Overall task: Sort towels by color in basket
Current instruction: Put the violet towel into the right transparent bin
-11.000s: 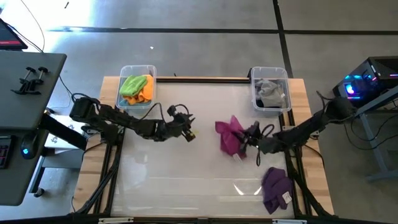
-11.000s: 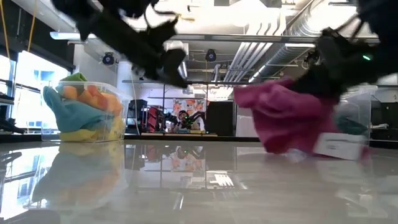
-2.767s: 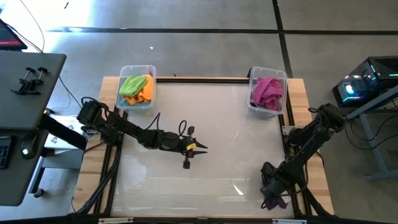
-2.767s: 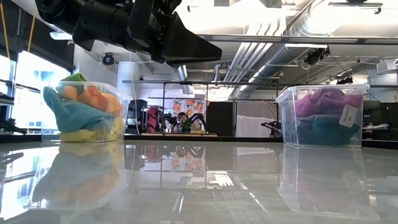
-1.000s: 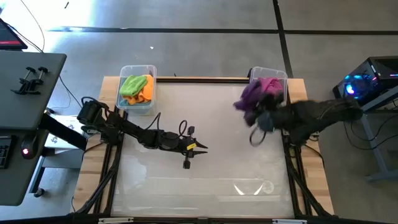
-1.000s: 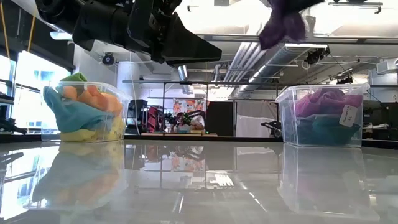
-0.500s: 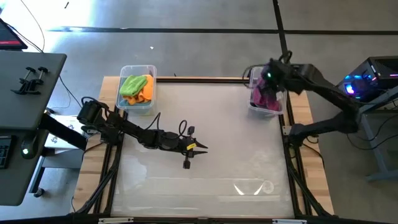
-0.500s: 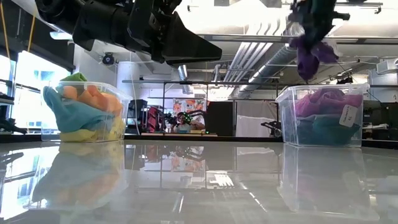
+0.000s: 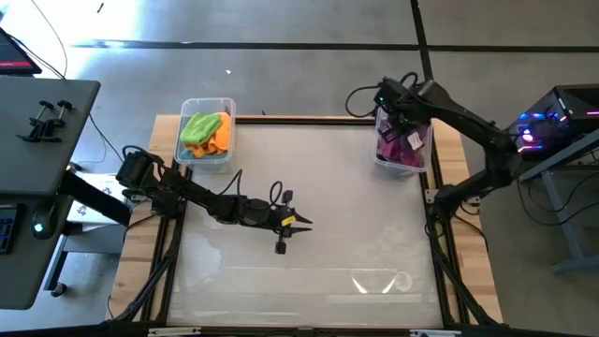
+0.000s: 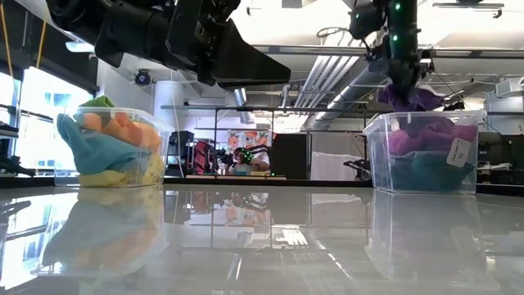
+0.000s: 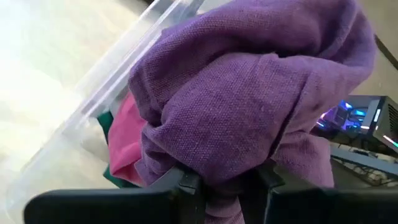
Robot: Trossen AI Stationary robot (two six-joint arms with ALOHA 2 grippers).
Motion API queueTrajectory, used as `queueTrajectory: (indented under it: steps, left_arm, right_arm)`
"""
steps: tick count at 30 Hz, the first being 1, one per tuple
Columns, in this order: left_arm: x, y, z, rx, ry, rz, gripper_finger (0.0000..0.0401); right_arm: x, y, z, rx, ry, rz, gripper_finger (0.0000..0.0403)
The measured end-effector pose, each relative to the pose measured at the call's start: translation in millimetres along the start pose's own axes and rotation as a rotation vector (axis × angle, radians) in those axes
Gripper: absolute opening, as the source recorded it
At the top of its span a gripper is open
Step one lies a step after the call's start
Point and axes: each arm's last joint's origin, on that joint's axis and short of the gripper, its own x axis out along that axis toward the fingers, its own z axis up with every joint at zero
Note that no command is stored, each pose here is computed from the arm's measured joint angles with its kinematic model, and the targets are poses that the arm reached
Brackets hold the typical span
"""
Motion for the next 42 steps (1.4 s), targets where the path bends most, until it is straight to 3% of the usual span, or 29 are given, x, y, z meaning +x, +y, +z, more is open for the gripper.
queueTrajectory:
  steps: [5, 11, 23, 35, 42]
  left_arm:
    - [0, -2, 0, 0.003, 0.003, -0.007, 0.0066]
    - [-1, -7, -1, 0.011, 0.019, -0.023, 0.0066]
    - [-1, -7, -1, 0.012, 0.020, -0.023, 0.0066]
    - [-1, -7, -1, 0.011, 0.020, -0.023, 0.0066]
    - [-1, -7, -1, 0.011, 0.020, -0.023, 0.0066]
  right_arm:
    - [20, 5, 3, -0.077, 0.068, 0.014, 0.0057]
    - [57, 5, -10, -0.083, 0.175, 0.023, 0.0057]
    - [121, 23, -27, -0.070, 0.131, 0.095, 0.0057]
    - [145, 27, -39, -0.053, 0.126, 0.094, 0.0072]
    - [145, 28, -40, -0.069, 0.130, 0.121, 0.0132]
